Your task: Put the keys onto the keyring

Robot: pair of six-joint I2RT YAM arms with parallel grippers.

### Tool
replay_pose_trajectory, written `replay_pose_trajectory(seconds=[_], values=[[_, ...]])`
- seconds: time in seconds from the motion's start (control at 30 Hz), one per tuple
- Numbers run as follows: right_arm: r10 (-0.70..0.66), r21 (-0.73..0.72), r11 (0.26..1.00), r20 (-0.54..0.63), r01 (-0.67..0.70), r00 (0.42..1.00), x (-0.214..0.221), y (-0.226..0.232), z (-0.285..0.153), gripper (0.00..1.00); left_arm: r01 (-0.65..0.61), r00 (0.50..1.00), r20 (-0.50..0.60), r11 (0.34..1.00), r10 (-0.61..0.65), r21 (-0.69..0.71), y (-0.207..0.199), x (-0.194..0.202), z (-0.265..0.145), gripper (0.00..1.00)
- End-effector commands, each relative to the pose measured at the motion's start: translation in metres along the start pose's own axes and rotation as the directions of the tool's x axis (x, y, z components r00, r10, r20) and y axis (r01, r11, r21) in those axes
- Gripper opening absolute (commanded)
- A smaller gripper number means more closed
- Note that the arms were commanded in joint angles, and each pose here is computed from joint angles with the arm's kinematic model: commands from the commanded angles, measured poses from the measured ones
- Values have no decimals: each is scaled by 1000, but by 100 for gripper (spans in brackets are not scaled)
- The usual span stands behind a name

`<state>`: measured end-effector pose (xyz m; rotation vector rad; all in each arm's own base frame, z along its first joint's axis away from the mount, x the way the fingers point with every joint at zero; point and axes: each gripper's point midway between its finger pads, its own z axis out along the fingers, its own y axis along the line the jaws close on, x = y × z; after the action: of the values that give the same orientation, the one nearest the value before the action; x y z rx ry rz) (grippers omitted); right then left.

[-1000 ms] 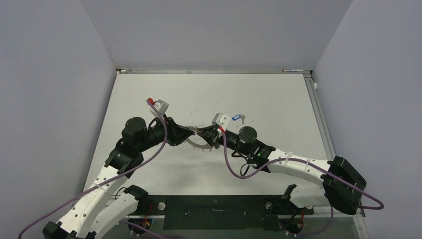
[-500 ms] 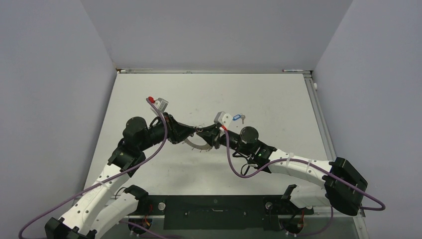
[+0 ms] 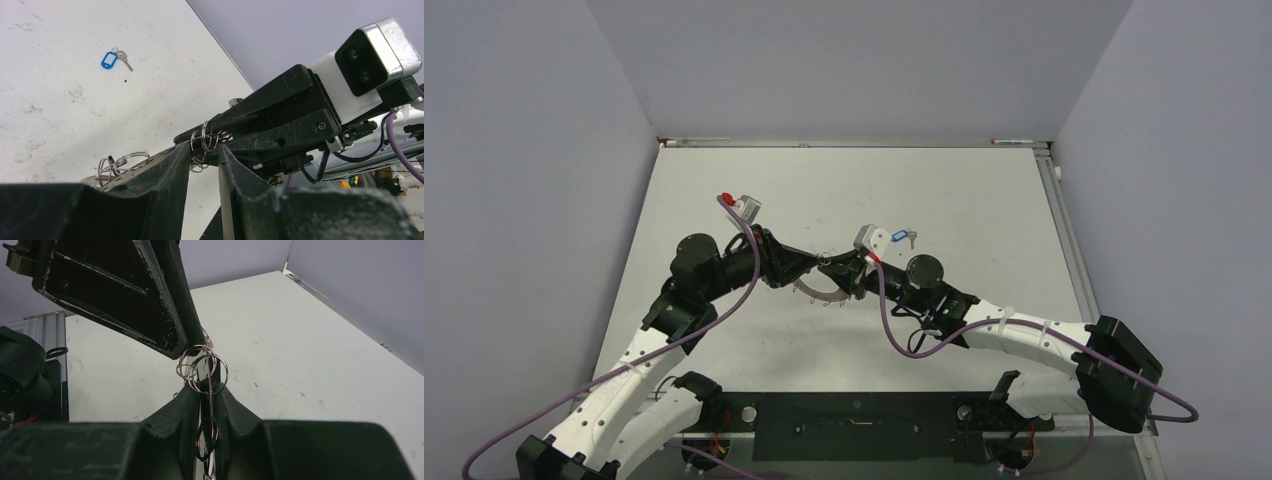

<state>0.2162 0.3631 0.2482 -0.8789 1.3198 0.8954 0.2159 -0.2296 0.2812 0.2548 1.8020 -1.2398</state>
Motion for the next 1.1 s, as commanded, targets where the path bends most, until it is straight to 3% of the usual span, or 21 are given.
replay_pose_trajectory(seconds=[0.0, 0.13, 0.57, 1.07], values=[[-15, -31, 999, 165, 20, 986, -53, 9, -2, 5, -27, 999, 28, 1000, 27, 14, -3, -9, 0, 29], [-15, -17, 1000, 170, 18, 985, -57, 7, -3, 5, -31, 999, 29, 999, 32, -15, 2, -9, -2, 34], [1, -49, 999, 199, 9, 980, -65, 14, 1, 5, 10, 1000, 29, 999, -11, 31, -3, -11, 2, 29], [24, -70, 997, 220, -9, 975, -68, 21, 8, 5, 23, 999, 34, 999, -24, 38, -3, -12, 1, 32]])
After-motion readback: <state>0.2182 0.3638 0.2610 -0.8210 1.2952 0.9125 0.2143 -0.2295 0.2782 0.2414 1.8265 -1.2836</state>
